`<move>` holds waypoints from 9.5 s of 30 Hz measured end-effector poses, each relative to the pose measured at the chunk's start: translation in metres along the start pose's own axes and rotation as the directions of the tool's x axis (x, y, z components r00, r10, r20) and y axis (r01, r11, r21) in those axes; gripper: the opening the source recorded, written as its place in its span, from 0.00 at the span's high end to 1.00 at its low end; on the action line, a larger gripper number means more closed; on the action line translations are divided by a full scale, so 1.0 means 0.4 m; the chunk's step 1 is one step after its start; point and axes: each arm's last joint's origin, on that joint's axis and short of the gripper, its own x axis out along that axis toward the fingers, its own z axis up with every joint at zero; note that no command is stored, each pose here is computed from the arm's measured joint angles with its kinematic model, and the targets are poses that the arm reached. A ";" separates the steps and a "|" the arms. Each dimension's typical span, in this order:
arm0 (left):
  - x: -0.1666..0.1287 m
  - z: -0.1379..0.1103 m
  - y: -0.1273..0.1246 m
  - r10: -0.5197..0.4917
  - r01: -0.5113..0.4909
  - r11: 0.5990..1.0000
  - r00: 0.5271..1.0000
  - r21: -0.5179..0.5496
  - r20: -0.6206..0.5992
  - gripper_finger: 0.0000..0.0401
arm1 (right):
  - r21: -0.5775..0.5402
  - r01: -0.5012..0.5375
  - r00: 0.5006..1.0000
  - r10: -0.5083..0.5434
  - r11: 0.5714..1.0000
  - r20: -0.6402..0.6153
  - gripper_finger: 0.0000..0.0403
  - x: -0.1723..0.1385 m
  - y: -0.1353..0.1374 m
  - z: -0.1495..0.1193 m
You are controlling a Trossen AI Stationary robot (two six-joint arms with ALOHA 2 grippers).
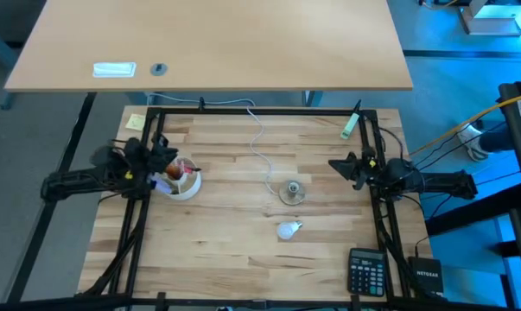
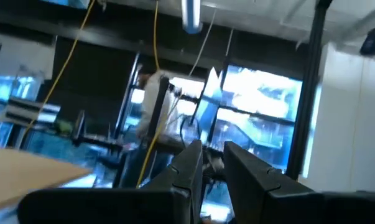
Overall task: Screw lightbulb
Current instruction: Insert the lightbulb into the lamp
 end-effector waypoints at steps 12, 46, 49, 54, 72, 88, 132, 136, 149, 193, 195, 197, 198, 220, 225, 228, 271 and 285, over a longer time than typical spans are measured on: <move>0.173 0.035 -0.070 -0.080 0.102 0.994 0.940 0.049 -0.332 0.86 | 0.024 -0.205 0.977 0.206 0.979 -0.057 0.85 0.016 0.072 0.057; 0.520 -0.321 -0.379 -0.096 0.040 0.995 0.681 -0.095 -0.726 0.44 | -0.271 -0.347 0.507 -0.064 0.898 -0.859 0.37 0.125 0.255 -0.169; 0.527 -0.382 -0.383 -0.074 0.030 0.997 0.641 -0.071 -0.764 0.44 | -0.350 -0.351 0.479 -0.155 0.868 -0.864 0.36 0.125 0.242 -0.216; 0.537 -0.459 -0.391 -0.053 0.009 0.998 0.601 -0.060 -0.798 0.44 | -0.507 -0.355 0.448 -0.333 0.785 -0.830 0.27 0.129 0.206 -0.274; 0.522 -0.537 -0.383 -0.014 -0.049 0.998 0.526 -0.047 -0.851 0.44 | -0.641 -0.449 0.496 -0.423 0.623 -0.758 0.29 0.211 0.117 -0.411; 0.517 -0.540 -0.380 -0.003 -0.017 1.000 0.507 -0.014 -0.862 0.44 | -0.599 -0.444 0.482 -0.385 0.667 -0.787 0.73 0.230 0.101 -0.414; 0.654 -0.340 -0.237 0.128 0.140 0.965 0.489 0.223 -0.863 0.16 | -0.604 -0.177 0.758 -0.285 0.777 -0.587 0.73 0.308 0.188 -0.236; 0.655 -0.340 -0.231 0.155 0.141 0.957 0.491 0.254 -0.857 0.16 | -0.604 -0.191 0.780 -0.254 0.774 -0.572 0.73 0.318 0.191 -0.228; 0.656 -0.342 -0.233 0.139 0.145 0.960 0.494 0.239 -0.858 0.18 | -0.615 -0.206 0.793 -0.239 0.761 -0.561 0.73 0.323 0.194 -0.231; 0.650 -0.347 -0.220 0.116 0.131 0.972 0.450 0.194 -0.885 0.35 | -0.635 -0.219 0.816 -0.218 0.741 -0.536 0.71 0.336 0.191 -0.218; 0.650 -0.346 -0.220 0.114 0.134 0.972 0.451 0.193 -0.885 0.32 | -0.634 -0.221 0.815 -0.217 0.741 -0.537 0.72 0.336 0.191 -0.218; 0.651 -0.346 -0.221 0.112 0.135 0.972 0.451 0.191 -0.885 0.30 | -0.631 -0.225 0.813 -0.213 0.742 -0.541 0.73 0.336 0.192 -0.218; 0.651 -0.346 -0.221 0.111 0.134 0.973 0.451 0.190 -0.886 0.29 | -0.631 -0.225 0.813 -0.213 0.742 -0.541 0.73 0.336 0.192 -0.219; 0.658 -0.340 -0.200 0.111 0.107 0.978 0.456 0.178 -0.883 0.25 | -0.651 -0.220 0.816 -0.229 0.726 -0.531 0.73 0.335 0.189 -0.219; 0.659 -0.340 -0.204 0.110 0.121 0.975 0.463 0.185 -0.880 0.25 | -0.655 -0.211 0.819 -0.235 0.725 -0.523 0.73 0.336 0.189 -0.218; 0.659 -0.339 -0.205 0.128 0.119 0.971 0.469 0.207 -0.874 0.25 | -0.658 -0.198 0.817 -0.249 0.727 -0.521 0.73 0.335 0.186 -0.219; 0.660 -0.332 -0.207 0.179 0.113 0.957 0.490 0.266 -0.853 0.39 | -0.575 -0.061 0.748 -0.345 0.816 -0.567 0.26 0.166 0.137 -0.111; 0.671 -0.273 -0.207 0.204 0.069 0.962 0.462 0.265 -0.863 0.39 | -0.634 -0.022 0.834 -0.335 0.773 -0.438 0.27 0.098 -0.055 -0.228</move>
